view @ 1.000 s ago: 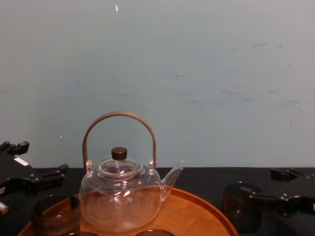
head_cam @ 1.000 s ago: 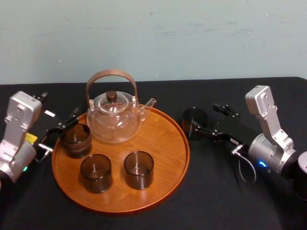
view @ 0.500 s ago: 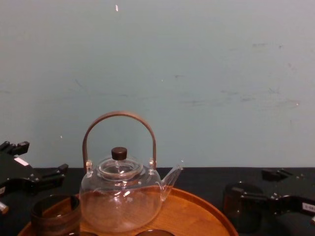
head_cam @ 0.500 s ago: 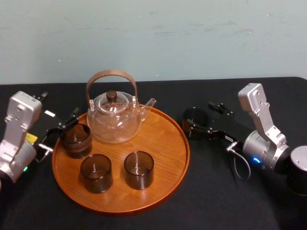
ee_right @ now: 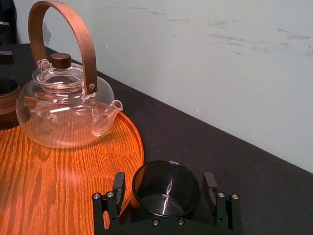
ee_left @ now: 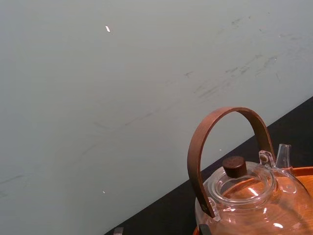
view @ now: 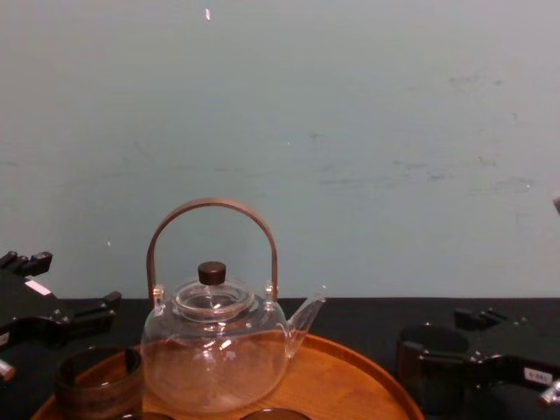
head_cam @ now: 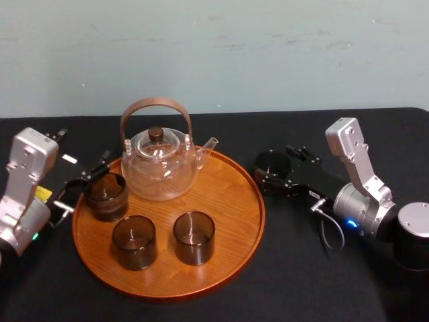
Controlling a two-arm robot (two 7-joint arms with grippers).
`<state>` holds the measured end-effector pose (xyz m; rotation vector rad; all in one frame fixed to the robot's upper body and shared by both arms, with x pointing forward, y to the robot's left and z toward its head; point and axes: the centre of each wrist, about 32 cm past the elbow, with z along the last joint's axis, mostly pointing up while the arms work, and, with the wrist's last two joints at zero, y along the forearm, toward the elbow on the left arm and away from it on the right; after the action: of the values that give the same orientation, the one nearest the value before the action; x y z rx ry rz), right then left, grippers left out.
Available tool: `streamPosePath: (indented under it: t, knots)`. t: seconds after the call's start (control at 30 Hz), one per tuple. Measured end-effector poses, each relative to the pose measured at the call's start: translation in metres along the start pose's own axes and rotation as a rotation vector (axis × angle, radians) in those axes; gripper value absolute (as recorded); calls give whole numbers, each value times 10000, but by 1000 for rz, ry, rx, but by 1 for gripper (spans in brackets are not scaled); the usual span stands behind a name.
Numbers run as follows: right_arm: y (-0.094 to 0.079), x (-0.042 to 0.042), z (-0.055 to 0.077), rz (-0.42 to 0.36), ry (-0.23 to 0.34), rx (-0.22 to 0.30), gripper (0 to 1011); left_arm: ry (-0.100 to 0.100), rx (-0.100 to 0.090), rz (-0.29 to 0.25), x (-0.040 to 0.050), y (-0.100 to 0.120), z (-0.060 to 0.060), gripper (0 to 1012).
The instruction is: Pick up the glass from the table and place it on the tray.
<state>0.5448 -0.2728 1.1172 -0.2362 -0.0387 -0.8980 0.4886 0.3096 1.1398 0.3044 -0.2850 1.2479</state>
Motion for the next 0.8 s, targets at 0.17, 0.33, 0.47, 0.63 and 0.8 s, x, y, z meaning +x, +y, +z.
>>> streamPosePath:
  t: [0.17, 0.33, 0.47, 0.63, 0.8]
  knots:
    - [10, -1, -14, 3, 1, -2, 1002, 0, 0, 0, 0, 0, 0, 1001]
    - [16, -9, -43, 7, 3, -6, 1002, 0, 0, 0, 0, 0, 0, 1001]
    - [20, -18, -57, 8, 0, -14, 1002, 0, 0, 0, 0, 0, 0, 1001]
    - [19, -16, -57, 7, 0, -14, 1002, 0, 0, 0, 0, 0, 0, 1001]
    - [18, -14, -52, 6, 0, -13, 1002, 0, 0, 0, 0, 0, 0, 1001]
